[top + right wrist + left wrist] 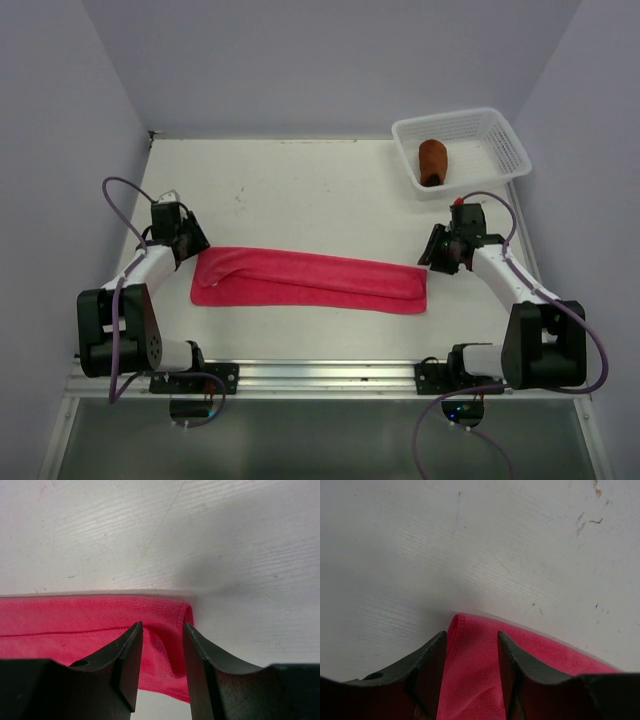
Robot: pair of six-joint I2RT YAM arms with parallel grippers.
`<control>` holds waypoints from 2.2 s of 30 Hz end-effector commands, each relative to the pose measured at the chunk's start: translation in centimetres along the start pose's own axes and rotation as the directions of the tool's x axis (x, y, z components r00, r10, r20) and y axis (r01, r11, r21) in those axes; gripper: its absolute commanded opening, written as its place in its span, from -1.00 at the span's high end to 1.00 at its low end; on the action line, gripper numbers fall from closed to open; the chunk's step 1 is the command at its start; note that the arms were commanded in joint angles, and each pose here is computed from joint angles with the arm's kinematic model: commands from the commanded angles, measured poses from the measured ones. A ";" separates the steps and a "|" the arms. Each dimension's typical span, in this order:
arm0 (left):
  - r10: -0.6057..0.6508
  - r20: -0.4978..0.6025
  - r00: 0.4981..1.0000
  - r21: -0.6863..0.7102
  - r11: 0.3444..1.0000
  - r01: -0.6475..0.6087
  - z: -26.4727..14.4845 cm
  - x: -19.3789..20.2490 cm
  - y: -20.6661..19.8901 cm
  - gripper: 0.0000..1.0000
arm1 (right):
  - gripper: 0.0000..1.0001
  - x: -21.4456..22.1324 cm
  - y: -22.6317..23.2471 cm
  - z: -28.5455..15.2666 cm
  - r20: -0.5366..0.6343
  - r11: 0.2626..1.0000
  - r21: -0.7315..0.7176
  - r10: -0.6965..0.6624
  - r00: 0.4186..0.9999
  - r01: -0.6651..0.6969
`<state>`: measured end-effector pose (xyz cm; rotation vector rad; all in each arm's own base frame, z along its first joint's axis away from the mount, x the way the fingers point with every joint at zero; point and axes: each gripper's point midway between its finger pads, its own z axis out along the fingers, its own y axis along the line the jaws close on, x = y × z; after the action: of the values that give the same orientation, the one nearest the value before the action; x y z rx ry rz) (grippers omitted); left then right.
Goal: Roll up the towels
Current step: Fold the towel
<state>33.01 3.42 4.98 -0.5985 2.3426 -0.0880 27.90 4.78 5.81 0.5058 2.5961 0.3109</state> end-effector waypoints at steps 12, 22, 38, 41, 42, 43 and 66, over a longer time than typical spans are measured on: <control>0.007 -0.007 1.000 0.029 1.000 -0.007 1.4 0.2 -0.2 0.13 | 0.18 -0.2 0.3 0.6 0.008 0.999 -0.035 -0.008 1.000 0.009; 0.004 -0.006 1.000 0.048 0.999 -0.004 1.7 0.2 -0.5 0.47 | 0.19 -0.1 0.0 0.7 0.008 1.000 -0.029 -0.010 1.000 0.010; 0.007 0.016 1.000 0.033 0.999 -0.008 1.4 -0.3 -0.2 0.55 | 0.21 0.2 -0.9 1.0 -0.002 1.000 0.013 -0.011 1.000 0.011; 0.018 0.022 1.000 0.039 0.999 -0.019 1.3 -0.7 -0.4 0.53 | 0.22 0.5 -1.0 1.4 -0.011 1.000 0.019 -0.004 1.000 0.004; 0.022 0.020 1.000 0.032 0.999 -0.023 1.3 -0.8 -0.3 0.52 | 0.22 0.4 -1.0 1.6 -0.008 1.000 0.016 -0.004 1.000 0.005; 0.025 0.021 0.999 0.023 0.999 -0.026 1.3 -1.0 -0.2 0.52 | 0.22 0.4 -0.9 1.8 -0.008 1.000 0.013 0.001 1.000 -0.001; 0.019 0.028 0.999 0.014 1.000 -0.020 1.9 -1.6 -0.3 0.60 | 0.36 0.1 -1.7 3.8 0.007 0.999 0.040 -0.001 1.000 0.000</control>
<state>33.51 3.16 3.21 -0.5768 2.3839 -0.1064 28.37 4.31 1.97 0.5233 2.6352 0.2789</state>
